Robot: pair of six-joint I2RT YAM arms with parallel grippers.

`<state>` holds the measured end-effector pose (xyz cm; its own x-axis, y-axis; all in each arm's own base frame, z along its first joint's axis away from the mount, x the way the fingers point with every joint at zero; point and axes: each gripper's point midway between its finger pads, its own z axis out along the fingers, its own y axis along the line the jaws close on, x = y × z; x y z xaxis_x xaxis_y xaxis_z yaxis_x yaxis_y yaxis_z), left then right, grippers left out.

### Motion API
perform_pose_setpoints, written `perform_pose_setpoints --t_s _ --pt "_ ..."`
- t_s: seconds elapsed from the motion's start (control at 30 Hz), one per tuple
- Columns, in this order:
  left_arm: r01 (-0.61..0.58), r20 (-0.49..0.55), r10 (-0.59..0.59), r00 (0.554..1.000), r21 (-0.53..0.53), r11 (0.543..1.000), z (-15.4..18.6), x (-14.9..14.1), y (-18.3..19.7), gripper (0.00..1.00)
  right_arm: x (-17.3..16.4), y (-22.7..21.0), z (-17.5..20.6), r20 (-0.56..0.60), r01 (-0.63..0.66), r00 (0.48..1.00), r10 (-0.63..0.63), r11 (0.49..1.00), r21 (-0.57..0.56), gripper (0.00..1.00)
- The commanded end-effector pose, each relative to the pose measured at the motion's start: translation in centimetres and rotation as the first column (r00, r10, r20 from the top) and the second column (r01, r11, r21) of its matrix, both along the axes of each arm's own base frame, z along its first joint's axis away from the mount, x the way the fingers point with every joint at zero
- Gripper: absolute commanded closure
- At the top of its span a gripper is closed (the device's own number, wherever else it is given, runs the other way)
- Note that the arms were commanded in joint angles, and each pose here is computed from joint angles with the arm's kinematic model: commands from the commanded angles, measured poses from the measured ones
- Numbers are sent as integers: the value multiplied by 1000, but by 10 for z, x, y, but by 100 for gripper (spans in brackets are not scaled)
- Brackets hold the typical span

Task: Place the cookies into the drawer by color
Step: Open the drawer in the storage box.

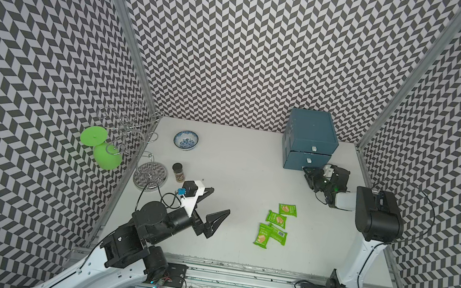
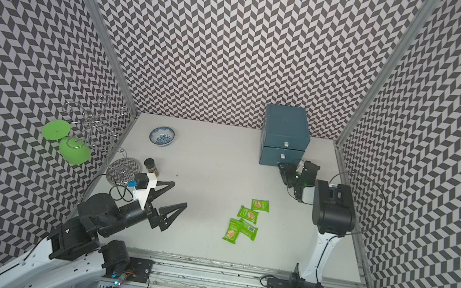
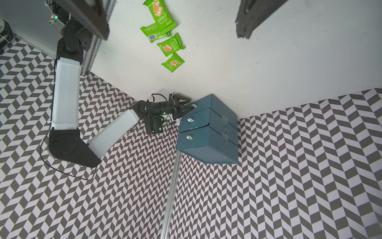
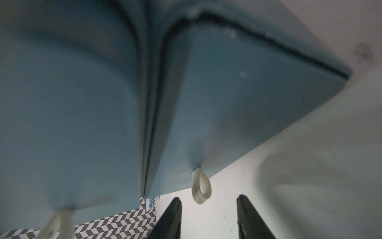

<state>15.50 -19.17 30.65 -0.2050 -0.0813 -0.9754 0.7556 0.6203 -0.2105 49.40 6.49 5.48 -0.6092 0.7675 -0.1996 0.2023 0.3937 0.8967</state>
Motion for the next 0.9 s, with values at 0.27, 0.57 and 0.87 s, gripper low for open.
perform_pose_setpoints --t_s 0.27,0.57,0.87 --pt "7 8 -7 1000 -12 1000 2 1 -2 0 20 2 8 61 8 998 -9 1000 21 75" --pt "8 10 -7 1000 -12 1000 2 1 -2 0 16 3 7 65 5 998 -6 1000 22 97" --pt "10 6 -10 1000 -11 1000 1 1 -2 0 0 6 18 88 -12 996 10 1000 22 100"
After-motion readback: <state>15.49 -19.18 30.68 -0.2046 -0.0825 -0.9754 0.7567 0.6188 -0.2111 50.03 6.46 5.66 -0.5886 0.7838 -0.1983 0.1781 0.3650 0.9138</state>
